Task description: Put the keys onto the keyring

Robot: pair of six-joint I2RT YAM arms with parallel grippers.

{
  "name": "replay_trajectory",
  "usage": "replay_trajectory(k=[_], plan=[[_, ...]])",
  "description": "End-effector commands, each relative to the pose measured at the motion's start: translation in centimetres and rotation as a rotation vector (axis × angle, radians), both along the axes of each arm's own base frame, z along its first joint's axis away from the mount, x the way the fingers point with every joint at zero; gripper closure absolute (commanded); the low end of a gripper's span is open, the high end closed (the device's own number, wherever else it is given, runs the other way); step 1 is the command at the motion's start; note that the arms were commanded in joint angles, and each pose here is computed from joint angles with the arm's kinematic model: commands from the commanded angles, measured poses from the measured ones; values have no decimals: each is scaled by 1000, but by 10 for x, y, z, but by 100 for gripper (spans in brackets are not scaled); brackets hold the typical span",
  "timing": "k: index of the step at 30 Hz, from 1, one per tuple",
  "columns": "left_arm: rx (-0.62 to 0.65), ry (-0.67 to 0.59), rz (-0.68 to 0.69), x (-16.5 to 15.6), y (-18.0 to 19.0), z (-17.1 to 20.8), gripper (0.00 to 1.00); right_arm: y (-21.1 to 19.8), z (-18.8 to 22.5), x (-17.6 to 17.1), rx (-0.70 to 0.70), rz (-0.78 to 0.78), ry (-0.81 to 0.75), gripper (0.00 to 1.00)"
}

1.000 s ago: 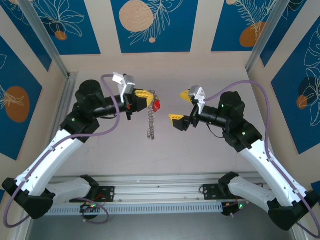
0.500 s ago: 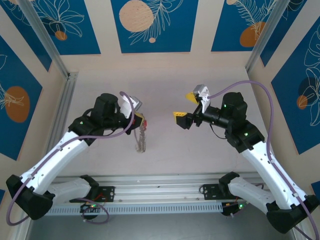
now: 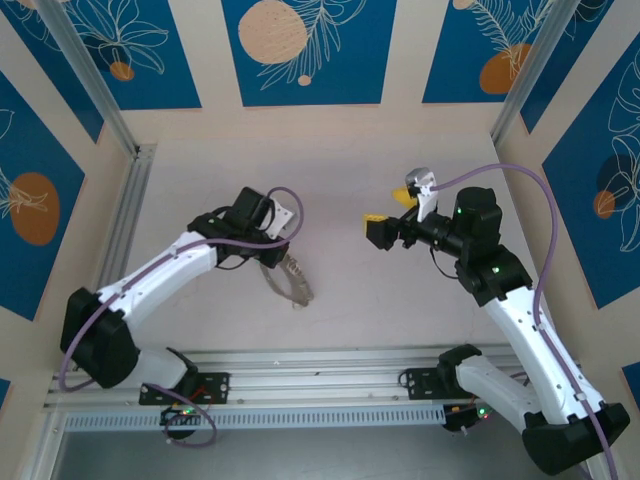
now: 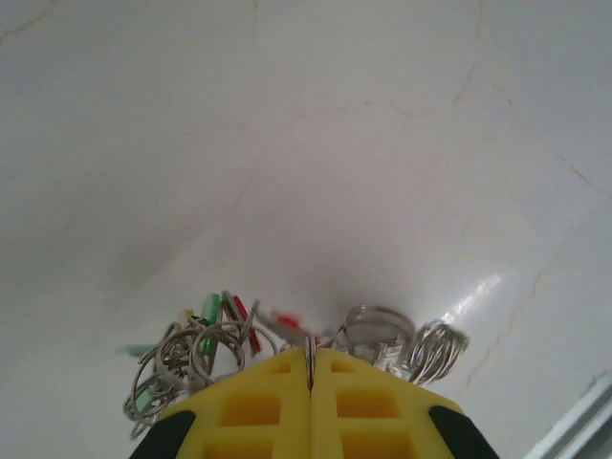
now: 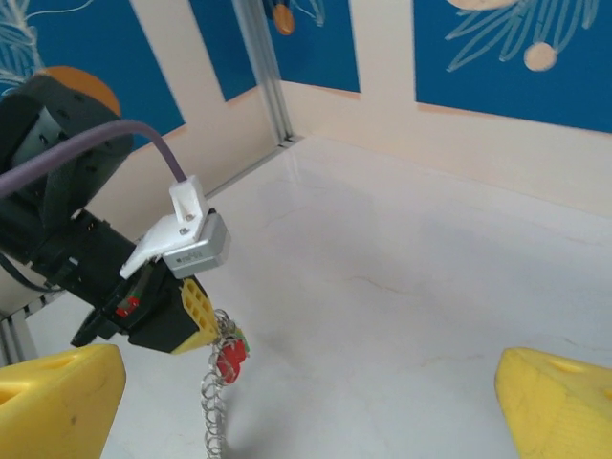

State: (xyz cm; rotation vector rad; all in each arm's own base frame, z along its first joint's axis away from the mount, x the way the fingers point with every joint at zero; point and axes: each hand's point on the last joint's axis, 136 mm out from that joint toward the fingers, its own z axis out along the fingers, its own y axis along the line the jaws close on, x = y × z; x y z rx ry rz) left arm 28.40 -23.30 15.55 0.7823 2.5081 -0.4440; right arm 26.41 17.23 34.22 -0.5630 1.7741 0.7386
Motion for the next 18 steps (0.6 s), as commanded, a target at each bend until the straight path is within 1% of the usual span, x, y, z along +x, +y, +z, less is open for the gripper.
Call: replay_trajectory(k=[1,6,11,15,18], plan=[[-44,-10,17,21,-21,-4,100,-9,-5,3,45,-26,50,1],[-37,1,26,48,-41,-29,100,-15,-11,8,71,-40,73,1],[18,26,48,70,-50,-62,100,-18,-15,11,74,-51,85,1],[20,43,54,76,-56,-74,100,-21,-16,13,72,-62,89,1],[16,49,59,77,-57,-76,100,-23,-21,15,71,-75,101,1]])
